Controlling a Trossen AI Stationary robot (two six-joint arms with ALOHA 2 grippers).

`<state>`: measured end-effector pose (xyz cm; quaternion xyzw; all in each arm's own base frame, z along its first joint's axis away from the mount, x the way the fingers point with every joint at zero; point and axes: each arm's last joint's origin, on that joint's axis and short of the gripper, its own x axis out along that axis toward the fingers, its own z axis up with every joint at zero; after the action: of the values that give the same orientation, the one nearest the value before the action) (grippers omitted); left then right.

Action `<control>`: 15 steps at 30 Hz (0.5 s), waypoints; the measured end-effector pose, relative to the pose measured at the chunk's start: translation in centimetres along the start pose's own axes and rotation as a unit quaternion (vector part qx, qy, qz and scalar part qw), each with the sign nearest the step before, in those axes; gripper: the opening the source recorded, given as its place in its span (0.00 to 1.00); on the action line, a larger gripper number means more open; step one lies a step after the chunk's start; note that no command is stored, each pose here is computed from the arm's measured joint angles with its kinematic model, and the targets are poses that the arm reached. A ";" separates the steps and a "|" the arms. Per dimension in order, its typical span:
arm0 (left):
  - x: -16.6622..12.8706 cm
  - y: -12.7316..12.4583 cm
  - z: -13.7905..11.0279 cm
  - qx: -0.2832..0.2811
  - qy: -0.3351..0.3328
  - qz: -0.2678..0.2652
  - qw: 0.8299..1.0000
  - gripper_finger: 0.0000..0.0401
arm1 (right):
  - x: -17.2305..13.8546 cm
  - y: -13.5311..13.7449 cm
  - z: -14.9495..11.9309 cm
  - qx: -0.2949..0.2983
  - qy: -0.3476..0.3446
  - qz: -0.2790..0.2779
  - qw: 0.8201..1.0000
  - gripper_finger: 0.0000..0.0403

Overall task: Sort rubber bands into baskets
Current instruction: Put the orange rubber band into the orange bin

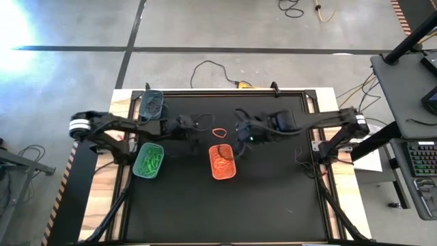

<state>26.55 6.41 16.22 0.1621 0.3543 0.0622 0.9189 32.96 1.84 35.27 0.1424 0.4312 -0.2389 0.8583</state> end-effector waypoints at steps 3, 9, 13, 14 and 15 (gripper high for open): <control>1.6 1.1 0.0 0.001 0.022 -0.027 0.999 0.30 | -0.5 1.1 -0.7 0.016 -0.007 0.001 1.000 0.55; 4.1 3.3 1.8 -0.004 0.049 -0.037 0.998 0.34 | 0.7 3.4 -2.0 0.025 0.012 0.004 1.000 0.55; 5.6 4.3 1.3 -0.031 0.089 -0.061 0.994 0.43 | 0.9 4.1 -2.7 0.035 0.028 0.003 0.999 0.55; 5.9 4.4 0.8 -0.040 0.102 -0.063 0.992 0.45 | 0.8 4.1 -2.9 0.040 0.032 0.000 0.999 0.55; 6.2 4.5 0.3 -0.049 0.112 -0.063 0.991 0.48 | 0.7 4.0 -3.0 0.046 0.038 -0.006 0.998 0.55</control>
<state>31.39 12.02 14.09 0.0865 0.4608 0.0388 0.8824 33.36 6.37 33.11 0.1879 0.4530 -0.2580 0.8324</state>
